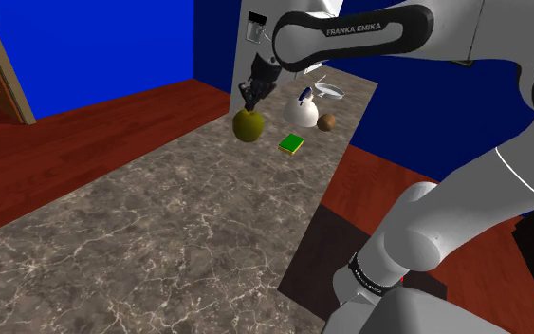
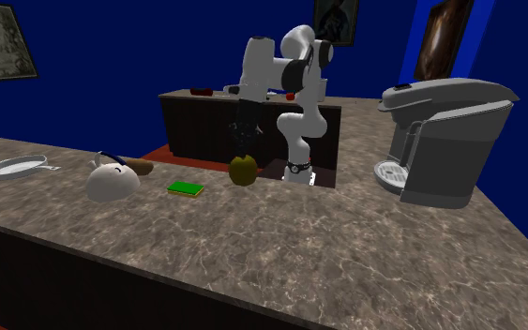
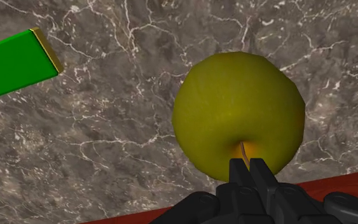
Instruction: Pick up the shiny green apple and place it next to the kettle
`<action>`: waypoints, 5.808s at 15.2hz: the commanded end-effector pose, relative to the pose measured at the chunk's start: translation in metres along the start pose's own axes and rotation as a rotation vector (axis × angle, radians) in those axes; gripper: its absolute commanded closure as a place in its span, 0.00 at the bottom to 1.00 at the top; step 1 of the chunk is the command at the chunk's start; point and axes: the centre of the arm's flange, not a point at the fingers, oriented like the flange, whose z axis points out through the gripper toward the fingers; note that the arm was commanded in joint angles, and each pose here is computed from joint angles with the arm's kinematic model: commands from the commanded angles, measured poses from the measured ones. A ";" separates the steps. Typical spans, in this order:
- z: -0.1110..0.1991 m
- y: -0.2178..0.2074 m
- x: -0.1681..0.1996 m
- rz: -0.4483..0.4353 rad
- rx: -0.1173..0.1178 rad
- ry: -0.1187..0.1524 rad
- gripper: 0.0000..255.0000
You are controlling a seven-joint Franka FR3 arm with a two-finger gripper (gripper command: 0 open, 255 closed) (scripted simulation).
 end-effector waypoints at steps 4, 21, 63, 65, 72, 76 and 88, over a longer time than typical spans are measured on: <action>-0.026 0.001 0.009 0.000 0.000 0.000 1.00; -0.105 0.016 0.033 0.000 0.000 0.000 1.00; -0.046 0.434 0.007 0.000 0.000 0.000 1.00; -0.036 0.434 0.004 0.000 0.000 0.000 1.00; -0.001 0.433 -0.007 0.000 0.000 0.000 1.00; 0.019 0.432 -0.014 0.000 0.000 0.000 1.00; 0.079 0.431 -0.033 0.000 0.000 0.000 1.00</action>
